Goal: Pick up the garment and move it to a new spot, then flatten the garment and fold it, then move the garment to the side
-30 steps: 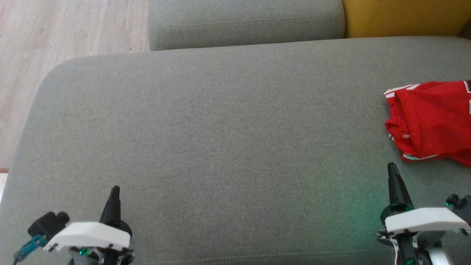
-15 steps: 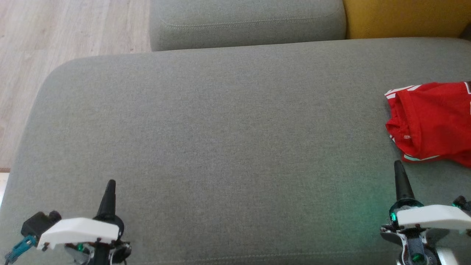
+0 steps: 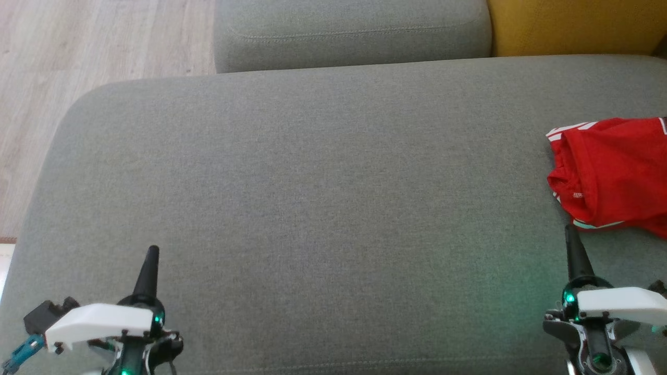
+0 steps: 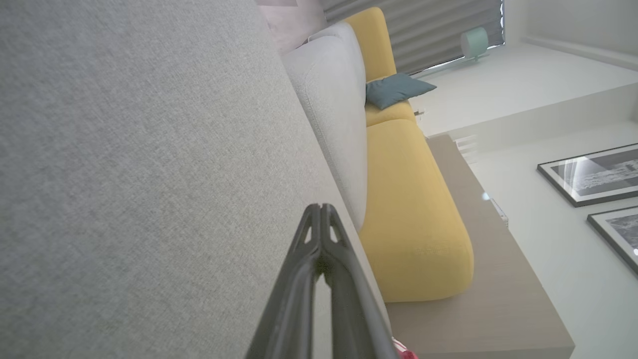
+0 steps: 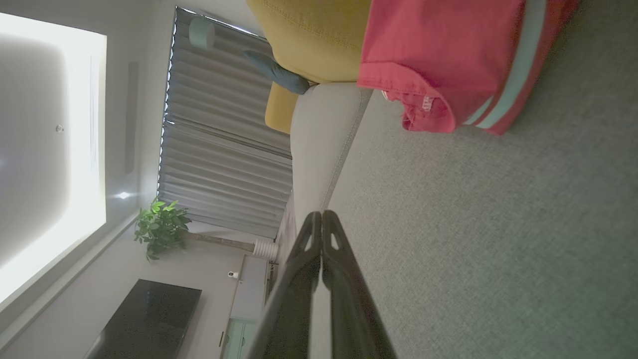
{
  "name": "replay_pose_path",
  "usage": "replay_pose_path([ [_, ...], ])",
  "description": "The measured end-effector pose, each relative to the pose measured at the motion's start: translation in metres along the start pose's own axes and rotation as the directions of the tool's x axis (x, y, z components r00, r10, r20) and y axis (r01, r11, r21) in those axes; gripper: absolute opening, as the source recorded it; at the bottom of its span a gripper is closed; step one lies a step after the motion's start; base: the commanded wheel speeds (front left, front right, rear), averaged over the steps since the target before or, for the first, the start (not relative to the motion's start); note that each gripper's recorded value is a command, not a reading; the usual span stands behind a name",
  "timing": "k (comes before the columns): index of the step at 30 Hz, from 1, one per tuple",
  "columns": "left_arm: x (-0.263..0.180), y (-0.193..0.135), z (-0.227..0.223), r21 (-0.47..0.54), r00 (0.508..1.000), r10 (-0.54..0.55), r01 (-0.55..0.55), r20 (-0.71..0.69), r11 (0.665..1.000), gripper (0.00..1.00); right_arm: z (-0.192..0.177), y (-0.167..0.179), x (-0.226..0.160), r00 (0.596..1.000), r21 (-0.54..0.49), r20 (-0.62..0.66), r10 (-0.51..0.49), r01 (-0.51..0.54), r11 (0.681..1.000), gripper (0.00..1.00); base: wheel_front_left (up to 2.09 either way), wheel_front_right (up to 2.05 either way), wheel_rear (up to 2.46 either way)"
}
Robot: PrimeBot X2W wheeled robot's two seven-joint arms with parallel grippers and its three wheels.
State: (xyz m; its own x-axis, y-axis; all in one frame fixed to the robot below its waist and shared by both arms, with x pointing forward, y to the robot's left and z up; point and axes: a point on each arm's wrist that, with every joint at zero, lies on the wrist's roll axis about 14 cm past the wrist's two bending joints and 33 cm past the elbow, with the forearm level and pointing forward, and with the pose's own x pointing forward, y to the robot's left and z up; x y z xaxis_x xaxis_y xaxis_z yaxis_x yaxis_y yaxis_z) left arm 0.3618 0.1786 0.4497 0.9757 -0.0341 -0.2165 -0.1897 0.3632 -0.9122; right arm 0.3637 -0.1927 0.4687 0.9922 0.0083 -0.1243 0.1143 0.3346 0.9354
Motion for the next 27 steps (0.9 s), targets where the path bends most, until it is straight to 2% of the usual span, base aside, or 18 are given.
replay_pose_path([
  [18, 0.003, -0.012, 0.012, -0.208, 0.998, -0.058, 0.062, 0.025, 0.976, 0.0, 0.007, 0.003, 0.005, 1.0, 0.201, 0.024, 0.012, -0.017, 0.979, 0.0, 0.0, 0.0, 0.0],
  [27, 0.004, -0.018, 0.016, -0.312, 0.995, -0.089, 0.096, 0.037, 0.945, 0.0, 0.011, 0.002, 0.005, 0.999, 0.305, 0.039, 0.01, -0.022, 0.952, 0.0, 0.0, 0.0, 0.0],
])
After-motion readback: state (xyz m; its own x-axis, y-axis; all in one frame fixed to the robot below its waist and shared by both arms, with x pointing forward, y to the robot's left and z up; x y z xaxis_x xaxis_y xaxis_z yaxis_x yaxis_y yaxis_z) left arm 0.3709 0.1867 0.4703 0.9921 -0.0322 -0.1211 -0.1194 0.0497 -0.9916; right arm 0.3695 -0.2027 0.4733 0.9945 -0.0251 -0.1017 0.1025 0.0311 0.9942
